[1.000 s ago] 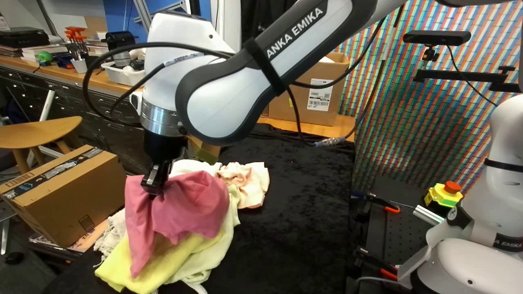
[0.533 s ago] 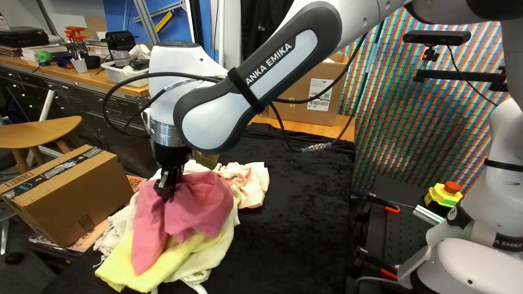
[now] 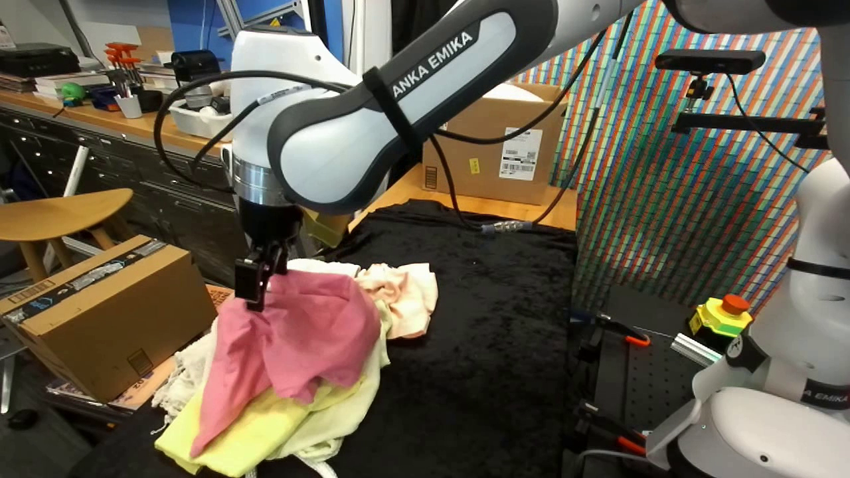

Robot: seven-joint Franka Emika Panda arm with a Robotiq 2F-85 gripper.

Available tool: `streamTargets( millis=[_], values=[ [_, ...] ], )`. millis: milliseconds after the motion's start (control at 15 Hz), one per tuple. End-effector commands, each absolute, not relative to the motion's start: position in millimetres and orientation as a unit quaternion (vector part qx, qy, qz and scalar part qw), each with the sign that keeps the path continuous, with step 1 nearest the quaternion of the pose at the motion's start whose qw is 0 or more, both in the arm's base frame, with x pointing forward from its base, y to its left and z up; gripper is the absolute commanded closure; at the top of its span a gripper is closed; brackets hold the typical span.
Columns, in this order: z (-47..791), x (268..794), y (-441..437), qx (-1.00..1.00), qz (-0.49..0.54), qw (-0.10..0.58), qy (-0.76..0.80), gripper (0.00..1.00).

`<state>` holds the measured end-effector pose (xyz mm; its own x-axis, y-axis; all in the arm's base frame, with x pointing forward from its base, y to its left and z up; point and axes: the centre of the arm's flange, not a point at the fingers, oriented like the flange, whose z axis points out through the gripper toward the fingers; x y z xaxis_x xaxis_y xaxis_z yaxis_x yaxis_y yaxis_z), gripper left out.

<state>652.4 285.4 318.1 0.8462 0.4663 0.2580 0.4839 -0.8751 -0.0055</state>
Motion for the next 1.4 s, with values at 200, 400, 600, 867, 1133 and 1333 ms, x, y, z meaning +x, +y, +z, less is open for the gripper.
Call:
streamTargets(
  millis=[200, 400, 600, 867, 1133, 1333],
  values=[
    [367, 653, 219, -0.964, -0.155, 0.018, -0.217, 0.0],
    [361, 652, 166, -0.971, -0.146, 0.007, -0.191, 0.0],
    [337, 644, 111, -0.979, -0.122, -0.01, -0.164, 0.0],
    [298, 631, 57, -0.988, -0.078, -0.016, -0.134, 0.0],
    [275, 617, 32, -0.992, -0.048, -0.012, -0.115, 0.0],
    [266, 608, 28, -0.993, -0.033, -0.006, -0.11, 0.0]
  ],
)
